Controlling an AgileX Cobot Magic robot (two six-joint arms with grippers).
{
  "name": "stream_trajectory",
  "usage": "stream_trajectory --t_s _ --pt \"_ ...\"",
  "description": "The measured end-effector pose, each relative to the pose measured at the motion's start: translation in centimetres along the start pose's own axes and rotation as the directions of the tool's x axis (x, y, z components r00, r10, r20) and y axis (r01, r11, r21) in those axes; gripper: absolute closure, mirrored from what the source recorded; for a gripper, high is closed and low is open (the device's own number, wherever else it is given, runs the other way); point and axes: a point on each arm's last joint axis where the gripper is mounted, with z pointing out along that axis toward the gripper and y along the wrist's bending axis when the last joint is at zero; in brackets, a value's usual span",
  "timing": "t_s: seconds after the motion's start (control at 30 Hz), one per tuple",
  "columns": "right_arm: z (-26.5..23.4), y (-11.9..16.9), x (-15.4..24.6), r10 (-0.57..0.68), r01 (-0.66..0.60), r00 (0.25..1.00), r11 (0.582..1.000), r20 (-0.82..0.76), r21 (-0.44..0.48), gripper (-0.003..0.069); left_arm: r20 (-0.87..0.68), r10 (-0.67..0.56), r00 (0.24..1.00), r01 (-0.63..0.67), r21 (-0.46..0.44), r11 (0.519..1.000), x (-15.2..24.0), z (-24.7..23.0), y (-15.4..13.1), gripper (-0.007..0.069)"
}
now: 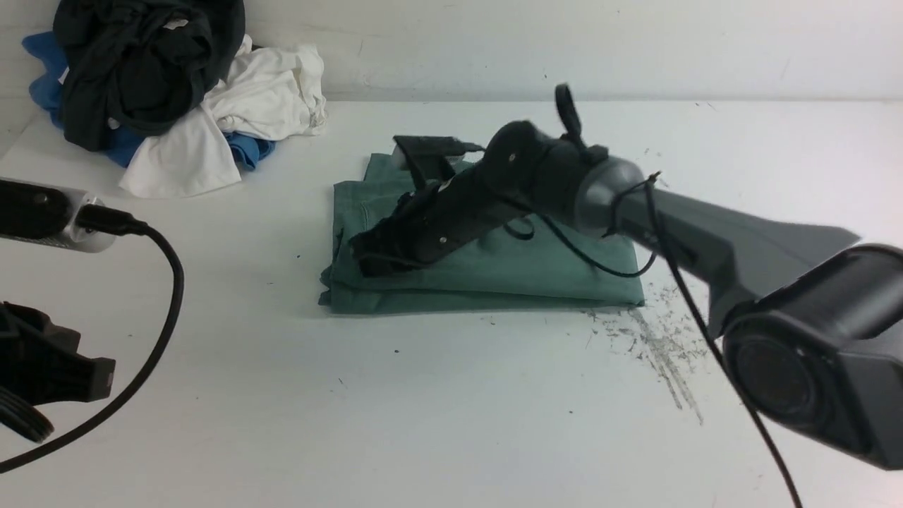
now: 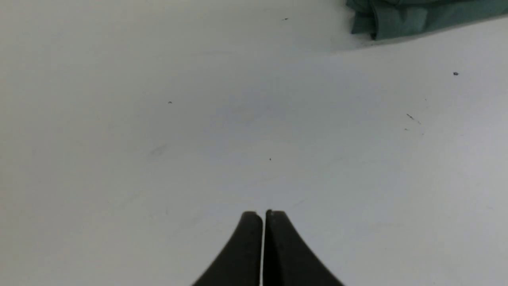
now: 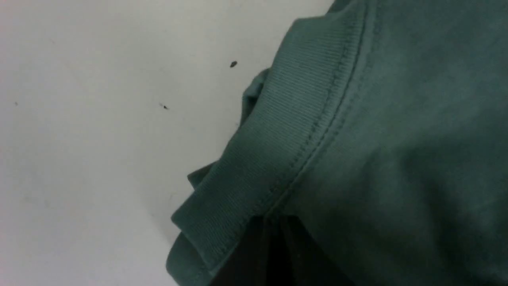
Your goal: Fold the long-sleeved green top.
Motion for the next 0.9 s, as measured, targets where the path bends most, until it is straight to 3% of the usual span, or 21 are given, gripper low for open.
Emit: stream_trajectory --t_s 0.17,0.27,0.3,0.37,0.4,0.53,0.77,0.9 --pt "-1.2 2.0 -1.6 -0.169 0.168 0.986 0.985 0.014 0.032 0.0669 -0.009 0.002 1.000 -0.002 0.001 1.000 0.1 0.0 0.0 0.0632" --pt "-5.6 2.6 -4.5 -0.308 0.306 0.951 0.943 -0.001 0.134 0.0669 -0.021 0.003 1.000 -0.003 0.001 1.000 0.2 0.0 0.0 0.0632" --pt "-6.0 2.7 -4.8 -0.307 0.304 0.952 0.943 0.003 0.134 0.0669 -0.022 0.003 1.000 -0.003 0.001 1.000 0.2 0.0 0.0 0.0632" --pt "-10.4 2.1 -6.7 -0.345 0.340 0.938 0.906 -0.026 0.253 0.0670 -0.023 0.003 1.000 -0.003 0.001 1.000 0.2 0.0 0.0 0.0632" --pt "-10.9 1.9 -7.0 -0.344 0.338 0.939 0.903 -0.023 0.265 0.0670 -0.023 0.003 1.000 -0.003 0.001 1.000 0.2 0.0 0.0 0.0632" --pt "-13.3 -2.8 -6.7 -0.228 0.249 0.969 0.891 -0.099 0.379 0.0670 -0.022 0.003 1.000 -0.003 0.001 1.000 0.2 0.0 0.0 0.0632" --pt "-8.5 -10.9 -2.5 -0.107 0.187 0.974 0.881 -0.200 0.435 0.0671 0.006 0.005 1.000 -0.005 0.000 1.000 -0.1 0.0 0.0 0.0632" --pt "-7.9 -12.9 -1.6 -0.076 0.164 0.975 0.879 -0.209 0.448 0.0671 0.034 0.006 0.999 -0.006 0.000 1.000 -0.3 0.0 0.0 0.0632"
